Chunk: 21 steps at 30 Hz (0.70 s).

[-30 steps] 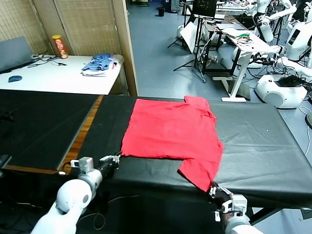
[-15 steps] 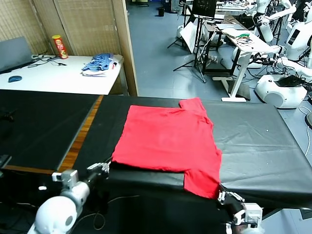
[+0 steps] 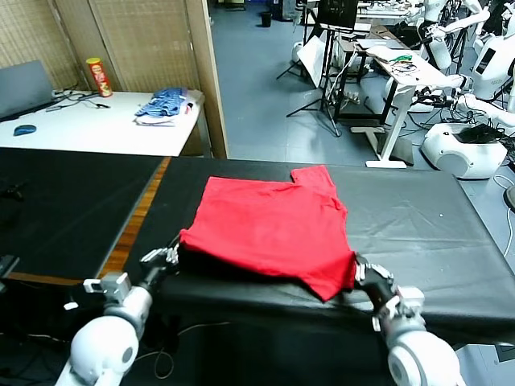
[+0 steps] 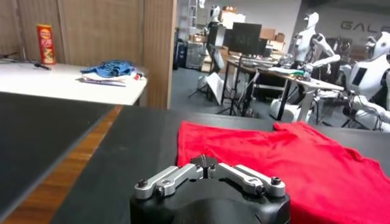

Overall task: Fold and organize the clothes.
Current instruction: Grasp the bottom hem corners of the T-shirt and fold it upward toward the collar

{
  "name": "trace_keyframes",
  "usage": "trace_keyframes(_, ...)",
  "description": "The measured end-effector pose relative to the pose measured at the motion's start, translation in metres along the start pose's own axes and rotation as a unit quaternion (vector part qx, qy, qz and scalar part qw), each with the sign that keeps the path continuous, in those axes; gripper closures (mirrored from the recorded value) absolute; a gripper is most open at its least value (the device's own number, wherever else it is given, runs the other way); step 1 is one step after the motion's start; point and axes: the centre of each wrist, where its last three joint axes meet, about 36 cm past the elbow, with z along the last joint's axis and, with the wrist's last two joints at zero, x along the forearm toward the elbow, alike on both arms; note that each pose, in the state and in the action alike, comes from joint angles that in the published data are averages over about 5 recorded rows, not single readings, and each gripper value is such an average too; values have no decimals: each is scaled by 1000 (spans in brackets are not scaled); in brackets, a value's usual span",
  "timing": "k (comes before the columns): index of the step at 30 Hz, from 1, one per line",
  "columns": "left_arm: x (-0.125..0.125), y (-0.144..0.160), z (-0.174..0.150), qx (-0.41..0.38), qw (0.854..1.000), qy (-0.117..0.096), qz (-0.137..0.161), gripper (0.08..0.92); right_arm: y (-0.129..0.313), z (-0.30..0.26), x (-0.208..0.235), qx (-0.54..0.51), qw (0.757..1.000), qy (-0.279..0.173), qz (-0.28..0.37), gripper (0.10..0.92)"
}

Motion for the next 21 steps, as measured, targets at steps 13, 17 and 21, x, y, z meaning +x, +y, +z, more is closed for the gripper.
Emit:
trace_keyframes(13, -56, 22, 3, -21, 999, 2, -26, 874, 0, 11, -52, -10, 1000, 10, -7, 897)
trace_keyframes(17, -67, 23, 7, -25, 999, 7, -30, 874, -6, 11, -47, -21, 999, 23, -31, 848)
trace_keyframes(21, -76, 23, 9, -24, 999, 12, -33, 841, -11, 8, -33, -22, 998, 32, -43, 664)
